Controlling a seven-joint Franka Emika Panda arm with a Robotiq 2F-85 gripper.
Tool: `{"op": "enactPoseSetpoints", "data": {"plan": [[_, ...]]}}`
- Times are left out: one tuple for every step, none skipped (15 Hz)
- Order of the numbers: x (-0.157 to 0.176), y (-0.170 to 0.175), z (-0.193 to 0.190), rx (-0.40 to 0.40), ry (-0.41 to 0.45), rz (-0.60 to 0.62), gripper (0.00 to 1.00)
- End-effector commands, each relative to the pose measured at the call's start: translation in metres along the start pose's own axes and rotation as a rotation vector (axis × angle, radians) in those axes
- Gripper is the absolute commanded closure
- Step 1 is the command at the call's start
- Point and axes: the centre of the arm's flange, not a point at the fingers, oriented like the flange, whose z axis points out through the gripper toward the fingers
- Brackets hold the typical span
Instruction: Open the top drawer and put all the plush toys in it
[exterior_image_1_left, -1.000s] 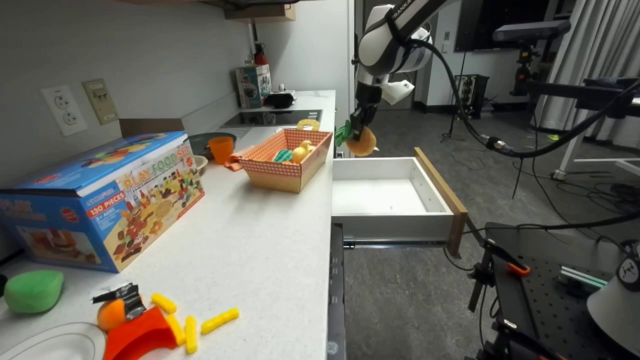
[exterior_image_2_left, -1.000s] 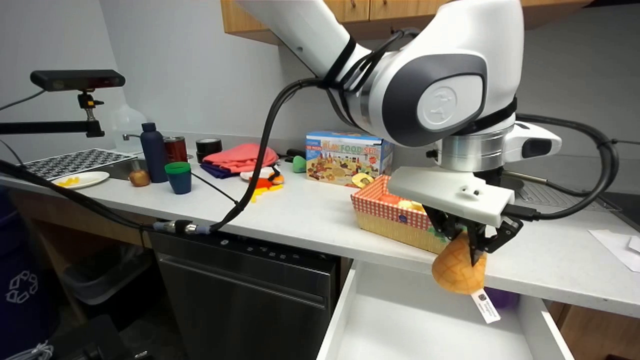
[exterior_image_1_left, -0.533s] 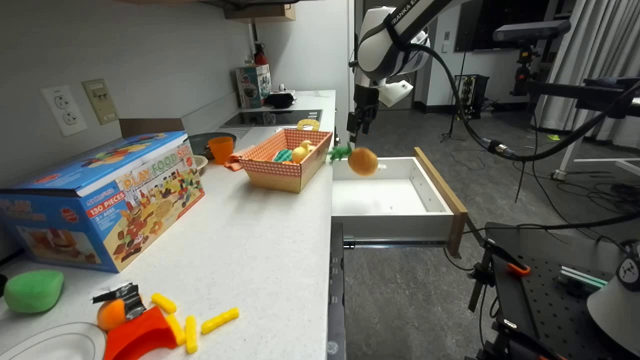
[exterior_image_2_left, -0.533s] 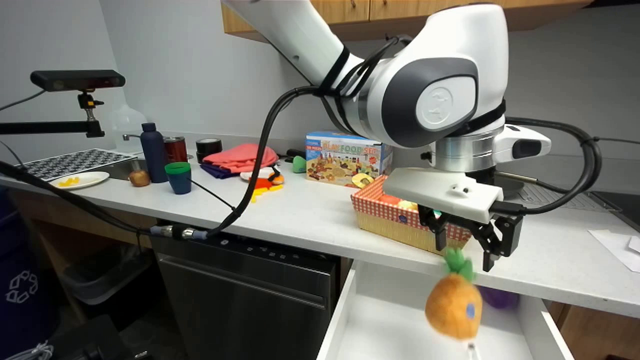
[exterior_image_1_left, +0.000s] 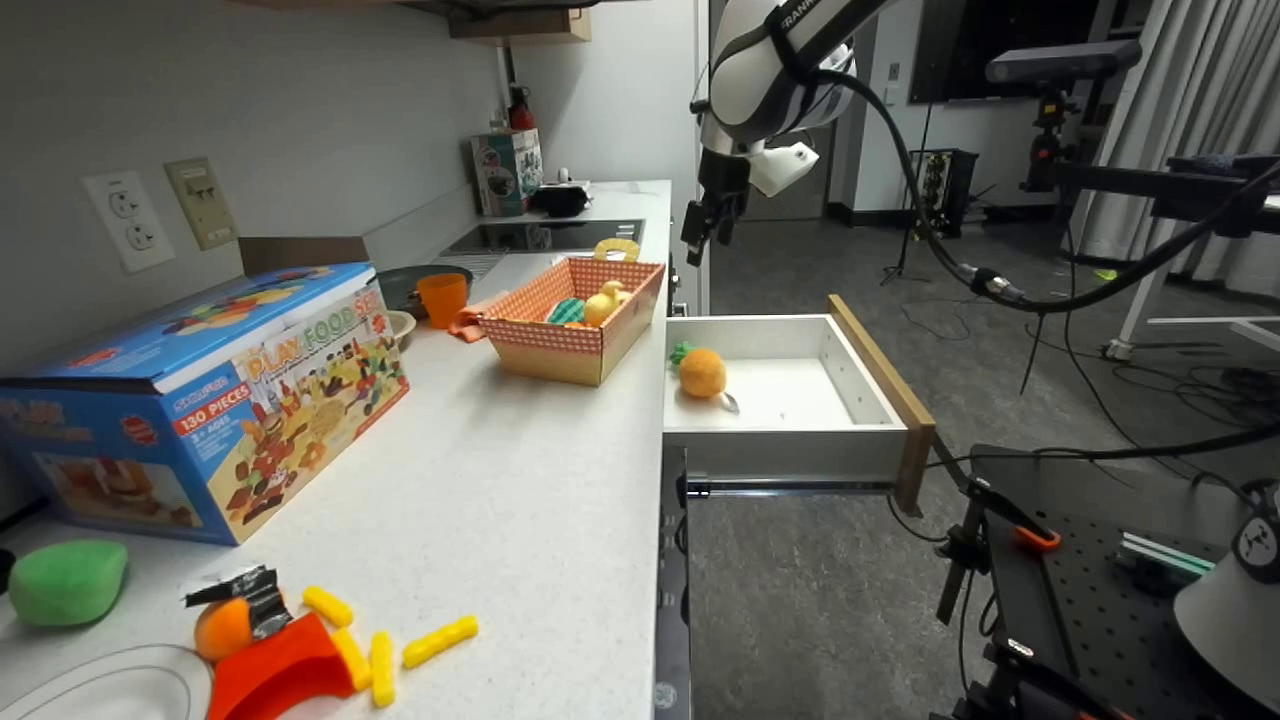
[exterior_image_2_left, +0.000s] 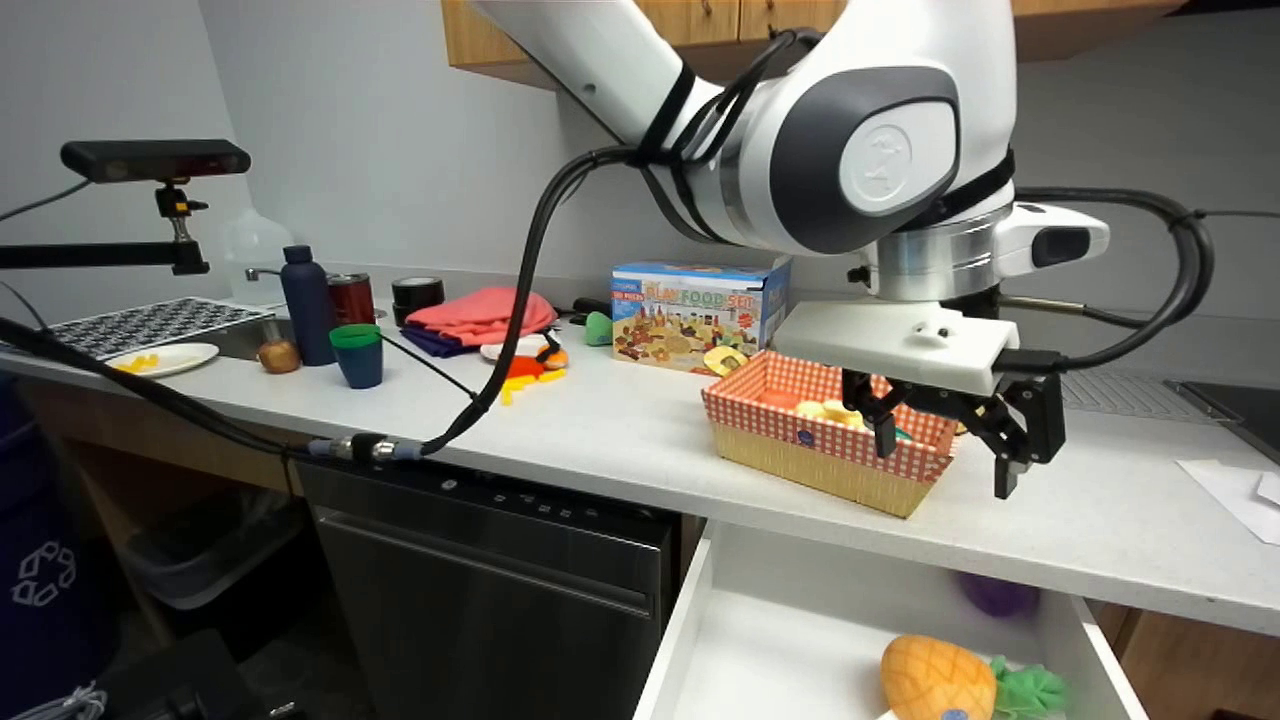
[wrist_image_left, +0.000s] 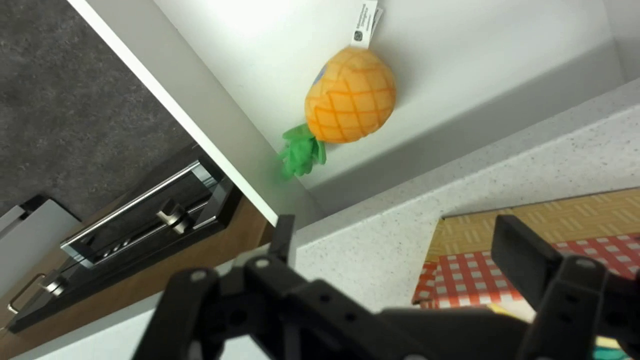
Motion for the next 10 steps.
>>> {"op": "enactPoseSetpoints", "data": {"plan": [[0.025,-0.009,-0.014,-0.004,0.044,-0.009,0.00],[0.032,-0.012,-0.018,-0.002,0.054,-0.016,0.00],[0.041,-0.016,-0.021,-0.001,0.066,-0.024,0.00],[0.048,-0.019,-0.023,0.001,0.076,-0.030,0.00],[0.055,-0.025,-0.026,0.004,0.087,-0.039,0.00],[0.062,-0.029,-0.028,0.007,0.094,-0.046,0.00],[0.070,-0.035,-0.028,0.007,0.100,-0.052,0.00],[0.076,-0.040,-0.027,0.009,0.103,-0.059,0.00],[0.083,-0.047,-0.023,0.013,0.104,-0.069,0.00],[0.088,-0.052,-0.020,0.016,0.106,-0.076,0.00]]}}
